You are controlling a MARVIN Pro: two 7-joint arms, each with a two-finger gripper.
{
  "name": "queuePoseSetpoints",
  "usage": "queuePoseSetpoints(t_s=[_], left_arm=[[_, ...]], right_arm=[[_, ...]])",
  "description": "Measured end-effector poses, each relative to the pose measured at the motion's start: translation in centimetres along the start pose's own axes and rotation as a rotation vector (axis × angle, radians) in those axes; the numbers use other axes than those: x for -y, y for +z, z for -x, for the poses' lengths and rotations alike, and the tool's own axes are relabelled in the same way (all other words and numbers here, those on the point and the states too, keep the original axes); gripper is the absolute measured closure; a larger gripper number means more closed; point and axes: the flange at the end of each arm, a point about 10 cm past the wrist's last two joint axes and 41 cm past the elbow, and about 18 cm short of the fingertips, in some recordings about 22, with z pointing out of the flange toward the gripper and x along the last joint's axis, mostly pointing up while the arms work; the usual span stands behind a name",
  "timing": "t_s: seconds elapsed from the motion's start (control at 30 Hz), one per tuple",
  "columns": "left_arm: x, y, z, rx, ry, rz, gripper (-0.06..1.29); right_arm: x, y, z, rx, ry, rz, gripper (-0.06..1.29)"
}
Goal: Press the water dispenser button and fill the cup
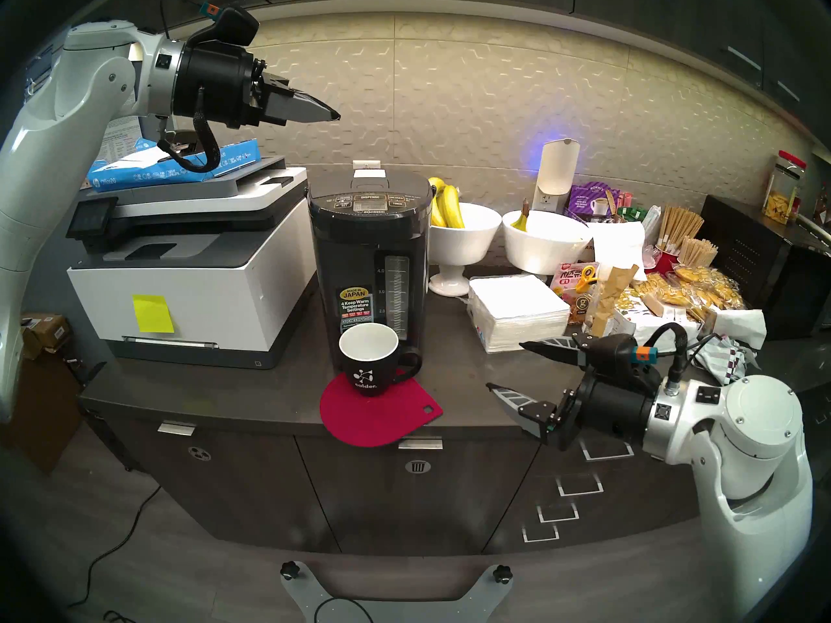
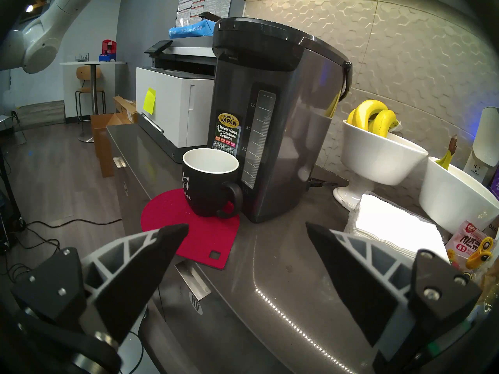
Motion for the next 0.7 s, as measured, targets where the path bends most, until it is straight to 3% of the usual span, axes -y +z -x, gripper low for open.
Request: queuePoseSetpoints(t_s=[0.7], left_arm=[[0.51, -0.28, 0.67, 0.032, 0.046, -0.077, 1.25]], right_arm=[[0.0, 0.0, 0.0, 0.0, 0.0, 0.0, -0.02]])
